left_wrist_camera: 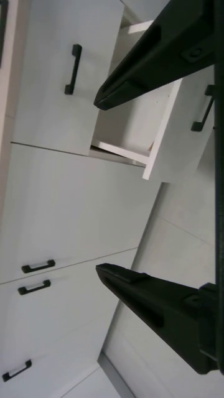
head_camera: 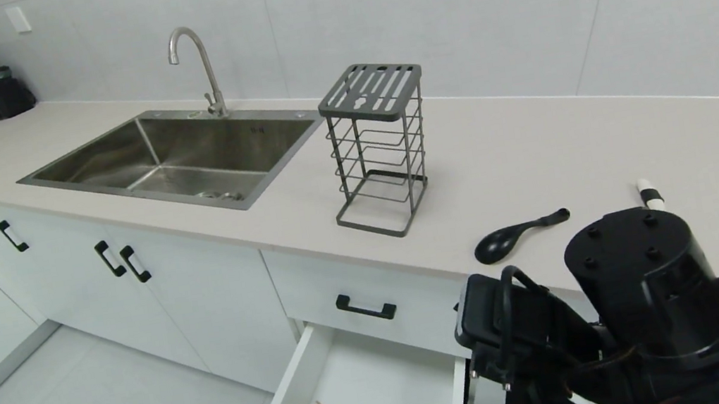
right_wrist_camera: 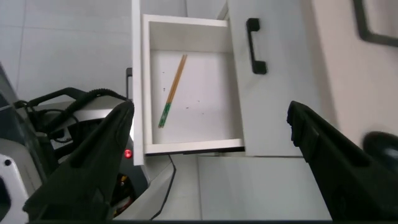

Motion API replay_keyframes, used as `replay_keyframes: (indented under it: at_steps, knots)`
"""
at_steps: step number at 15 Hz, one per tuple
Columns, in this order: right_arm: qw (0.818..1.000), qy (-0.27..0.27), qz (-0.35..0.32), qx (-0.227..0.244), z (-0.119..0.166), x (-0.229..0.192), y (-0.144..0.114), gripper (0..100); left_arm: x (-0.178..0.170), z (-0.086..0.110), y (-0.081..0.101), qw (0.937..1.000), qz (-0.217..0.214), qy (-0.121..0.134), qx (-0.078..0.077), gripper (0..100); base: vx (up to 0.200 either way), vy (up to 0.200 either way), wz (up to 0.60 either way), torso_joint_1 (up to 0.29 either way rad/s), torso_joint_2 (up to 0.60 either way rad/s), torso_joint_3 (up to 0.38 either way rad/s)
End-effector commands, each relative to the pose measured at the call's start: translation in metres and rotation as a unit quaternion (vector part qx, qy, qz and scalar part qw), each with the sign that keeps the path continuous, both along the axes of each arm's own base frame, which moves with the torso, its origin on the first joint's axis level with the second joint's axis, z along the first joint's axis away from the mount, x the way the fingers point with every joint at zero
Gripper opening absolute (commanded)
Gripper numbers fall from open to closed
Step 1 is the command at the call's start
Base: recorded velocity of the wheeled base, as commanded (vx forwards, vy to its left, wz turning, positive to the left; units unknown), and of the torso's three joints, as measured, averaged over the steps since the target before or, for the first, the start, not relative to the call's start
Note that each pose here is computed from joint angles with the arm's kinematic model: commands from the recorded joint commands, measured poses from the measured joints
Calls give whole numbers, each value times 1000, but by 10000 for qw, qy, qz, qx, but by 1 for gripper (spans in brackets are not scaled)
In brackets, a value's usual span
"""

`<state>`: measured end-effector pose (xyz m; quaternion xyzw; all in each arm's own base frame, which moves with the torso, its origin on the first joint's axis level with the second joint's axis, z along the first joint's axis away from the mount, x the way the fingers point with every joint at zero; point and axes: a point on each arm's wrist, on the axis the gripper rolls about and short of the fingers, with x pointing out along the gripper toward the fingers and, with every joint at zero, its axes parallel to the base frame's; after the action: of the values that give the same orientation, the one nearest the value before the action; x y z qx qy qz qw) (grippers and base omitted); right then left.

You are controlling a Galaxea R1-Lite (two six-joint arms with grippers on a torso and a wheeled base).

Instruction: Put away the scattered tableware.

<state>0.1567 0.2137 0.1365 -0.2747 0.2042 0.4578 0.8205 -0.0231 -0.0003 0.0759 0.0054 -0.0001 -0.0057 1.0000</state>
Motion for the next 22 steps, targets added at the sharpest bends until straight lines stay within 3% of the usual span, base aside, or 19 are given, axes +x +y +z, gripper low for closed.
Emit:
replay_keyframes:
  at_steps: [1, 13, 22]
  knots:
    - [10000, 27, -50, -40, -3, 3, 0, 100, 0, 0, 0, 10000, 4, 9, -1, 100, 0, 0, 0, 271, -520, -246]
    - [9983, 252, -444, -291, -22, 32, 1, 100, 0, 0, 0, 10000, -4, 9, -1, 100, 0, 0, 0, 289, -560, -269]
    - [9916, 783, -796, -660, -48, 61, -1, 100, 0, 0, 0, 10000, -4, 9, -1, 100, 0, 0, 0, 17, -33, -15]
